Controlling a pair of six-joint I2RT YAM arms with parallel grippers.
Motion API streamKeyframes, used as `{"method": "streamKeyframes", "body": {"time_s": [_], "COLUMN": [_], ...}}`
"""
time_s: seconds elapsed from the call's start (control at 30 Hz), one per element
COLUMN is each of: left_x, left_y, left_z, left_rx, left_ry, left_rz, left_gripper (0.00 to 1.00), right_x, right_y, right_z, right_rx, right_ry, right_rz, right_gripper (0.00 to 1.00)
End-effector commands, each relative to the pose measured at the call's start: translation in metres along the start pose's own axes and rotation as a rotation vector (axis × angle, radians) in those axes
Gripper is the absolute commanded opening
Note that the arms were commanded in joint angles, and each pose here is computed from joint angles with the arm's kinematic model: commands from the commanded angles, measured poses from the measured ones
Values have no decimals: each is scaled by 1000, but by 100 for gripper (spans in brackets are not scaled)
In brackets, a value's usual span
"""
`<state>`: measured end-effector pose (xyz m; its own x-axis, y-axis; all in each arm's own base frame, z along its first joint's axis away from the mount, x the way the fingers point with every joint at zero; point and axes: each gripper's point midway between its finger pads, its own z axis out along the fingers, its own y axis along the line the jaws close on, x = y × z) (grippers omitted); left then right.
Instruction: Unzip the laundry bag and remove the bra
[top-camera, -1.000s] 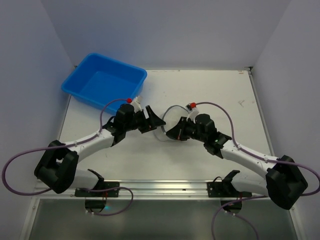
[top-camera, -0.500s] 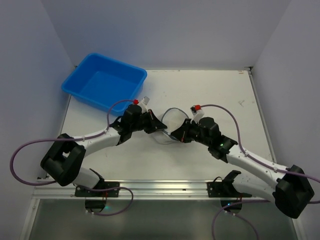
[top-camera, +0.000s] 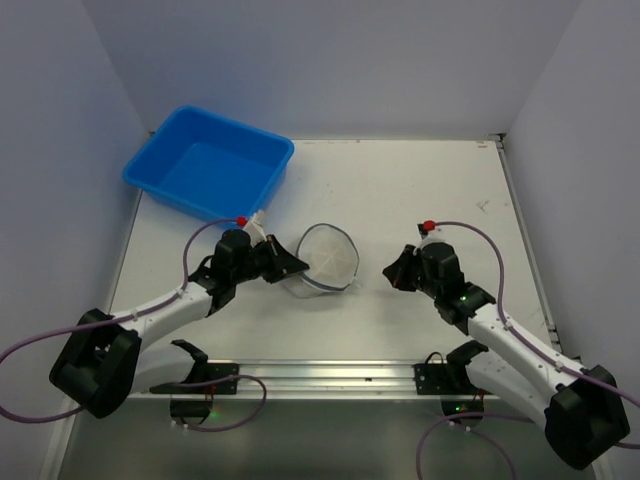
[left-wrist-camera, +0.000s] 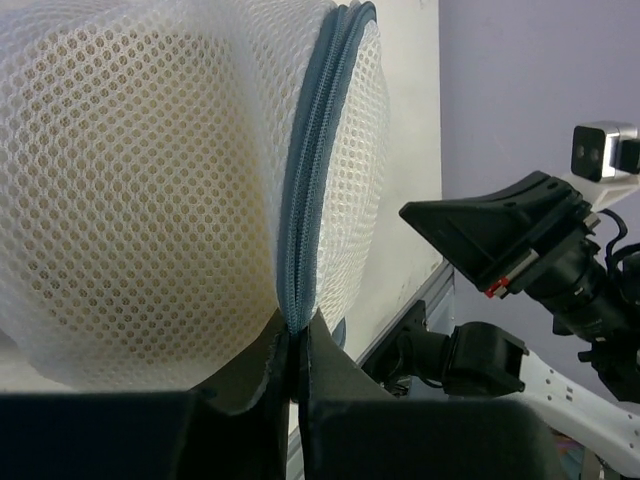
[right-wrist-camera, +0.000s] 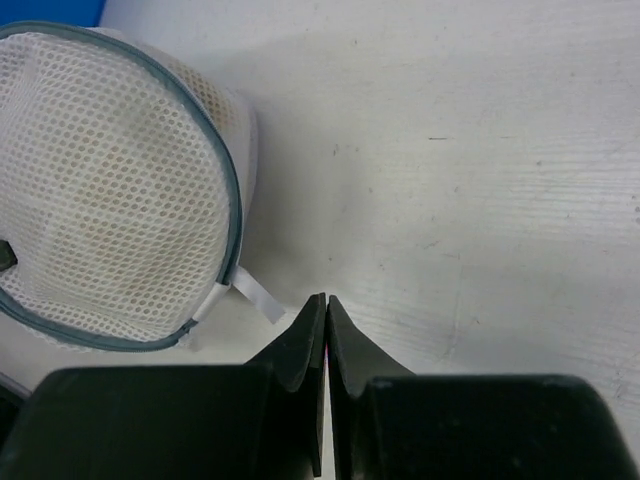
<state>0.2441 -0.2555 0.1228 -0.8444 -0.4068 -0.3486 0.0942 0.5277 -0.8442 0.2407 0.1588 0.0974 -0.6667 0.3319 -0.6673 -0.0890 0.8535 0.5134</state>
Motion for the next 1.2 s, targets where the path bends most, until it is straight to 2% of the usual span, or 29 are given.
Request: {"method": "streamKeyframes", "body": {"time_s": [0.0,0.07,0.1,0.13,0.17,0.23,0.27,0.33,0.4,0.5,0.57,0.63,0.73,1.0,1.17], "left_x": [5,7,7,7,7,6,3,-4,-17,-29,-46,-52,-51,-38,-31], "left_y": [-10,-9,-10,-9,-9,-12,-12,-17,-20,-9,-5,14,39,65,84], "left_z": [-11,-15,-18,-19,-20,-25,-27,-35,-41,-49,-53,-52,-41,-6,9], "left_rx": [61,64,68,67,67,61,52,33,-9,-109,-179,-268,-344,-359,-382], "left_ry": [-12,-32,-39,-42,-44,-50,-65,-90,-139,-174,-234,-237,-195,-92,-77], "left_rz": [11,15,17,20,33,46,65,89,144,189,220,213,208,188,144], "left_gripper": [10,21,37,46,65,81,92,98,99,97,91,88,83,81,70], "right_x": [-23,-32,-32,-38,-39,-40,-38,-37,-30,-25,-19,-11,-3,4,-4], "right_y": [31,45,54,65,71,90,95,116,126,135,134,135,135,136,146], "right_z": [-5,-11,-14,-18,-19,-23,-21,-23,-15,1,10,19,25,26,19], "right_rx": [-102,-141,-167,-194,-210,-255,-261,-304,-309,-311,-308,-315,-316,-324,-322], "right_ry": [-33,-52,-54,-68,-65,-54,-45,-41,-13,0,12,38,48,51,32], "right_rz": [-68,-84,-92,-91,-92,-82,-82,-93,-89,-56,-45,-40,-52,-85,-120], "right_gripper": [5,17,31,38,45,60,63,74,80,82,83,83,83,84,84]}}
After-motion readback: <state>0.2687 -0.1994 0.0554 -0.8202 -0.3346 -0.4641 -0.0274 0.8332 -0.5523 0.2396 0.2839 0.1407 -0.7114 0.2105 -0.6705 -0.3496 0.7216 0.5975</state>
